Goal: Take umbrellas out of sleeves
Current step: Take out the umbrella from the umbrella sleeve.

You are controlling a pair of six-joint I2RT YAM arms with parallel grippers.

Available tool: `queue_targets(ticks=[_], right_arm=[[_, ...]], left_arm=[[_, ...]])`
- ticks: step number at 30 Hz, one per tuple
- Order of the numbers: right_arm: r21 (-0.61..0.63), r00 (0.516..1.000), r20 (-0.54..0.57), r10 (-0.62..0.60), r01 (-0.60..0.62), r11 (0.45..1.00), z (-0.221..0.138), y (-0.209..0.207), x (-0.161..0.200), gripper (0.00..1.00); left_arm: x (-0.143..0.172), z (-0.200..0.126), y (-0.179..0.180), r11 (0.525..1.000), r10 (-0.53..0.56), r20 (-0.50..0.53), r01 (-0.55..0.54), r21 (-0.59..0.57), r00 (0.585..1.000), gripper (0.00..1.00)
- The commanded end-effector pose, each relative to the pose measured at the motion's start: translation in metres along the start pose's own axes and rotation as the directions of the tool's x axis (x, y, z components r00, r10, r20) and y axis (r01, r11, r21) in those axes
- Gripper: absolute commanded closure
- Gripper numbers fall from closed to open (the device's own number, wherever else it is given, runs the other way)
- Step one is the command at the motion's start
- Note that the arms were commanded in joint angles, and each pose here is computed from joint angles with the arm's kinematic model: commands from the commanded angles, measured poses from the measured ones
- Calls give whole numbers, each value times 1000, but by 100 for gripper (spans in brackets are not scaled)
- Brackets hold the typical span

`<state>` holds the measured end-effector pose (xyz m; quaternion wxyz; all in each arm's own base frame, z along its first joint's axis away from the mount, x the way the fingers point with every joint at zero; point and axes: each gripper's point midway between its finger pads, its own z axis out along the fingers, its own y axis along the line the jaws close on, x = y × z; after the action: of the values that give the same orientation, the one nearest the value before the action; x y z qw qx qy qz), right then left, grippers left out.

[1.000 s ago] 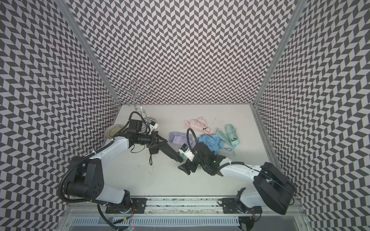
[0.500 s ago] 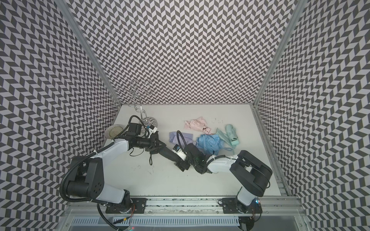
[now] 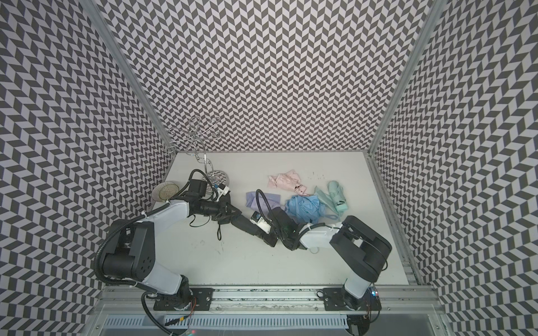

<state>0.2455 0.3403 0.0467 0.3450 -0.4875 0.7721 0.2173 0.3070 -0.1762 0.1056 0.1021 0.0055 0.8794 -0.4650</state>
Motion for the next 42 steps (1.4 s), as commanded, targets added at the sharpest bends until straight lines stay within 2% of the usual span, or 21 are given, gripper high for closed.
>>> queue_targets(ticks=[1,4,9,14,18,22,28,30,36,42], right_arm=[[-11,999,-37,-18,18,1000,-1,3,12,64],[-10,999,-32,-25,25,1000,-8,3,10,72],[-9,1000,-17,5,-5,1000,-19,4,5,73],[-54,998,-56,36,-39,998,-18,12,10,74],[-71,996,-68,52,-57,996,-18,15,13,74],[-88,993,-96,68,-76,993,-17,19,17,74],[-51,986,-139,88,-95,994,-15,9,11,74],[-26,983,-166,80,-85,996,-13,3,16,74],[93,936,-321,145,-121,988,-7,-32,53,74],[118,931,-299,210,-182,976,-13,-50,55,75]], left_arm=[[-13,-5,-2,999,45,22,-44,-26,999,100],[-17,-6,11,994,49,30,-46,-96,998,100],[-27,-13,26,984,56,67,-44,-171,996,100],[-44,-23,34,974,66,116,-39,-222,991,100],[-45,-23,30,977,70,117,-44,-210,991,100],[-50,-38,39,958,93,162,-44,-285,982,100],[-79,-81,41,893,171,305,-17,-449,937,100],[-84,-95,35,888,187,346,-8,-460,919,100],[-82,-124,19,860,222,404,17,-511,888,100],[-76,-151,4,824,286,435,13,-567,854,100]])
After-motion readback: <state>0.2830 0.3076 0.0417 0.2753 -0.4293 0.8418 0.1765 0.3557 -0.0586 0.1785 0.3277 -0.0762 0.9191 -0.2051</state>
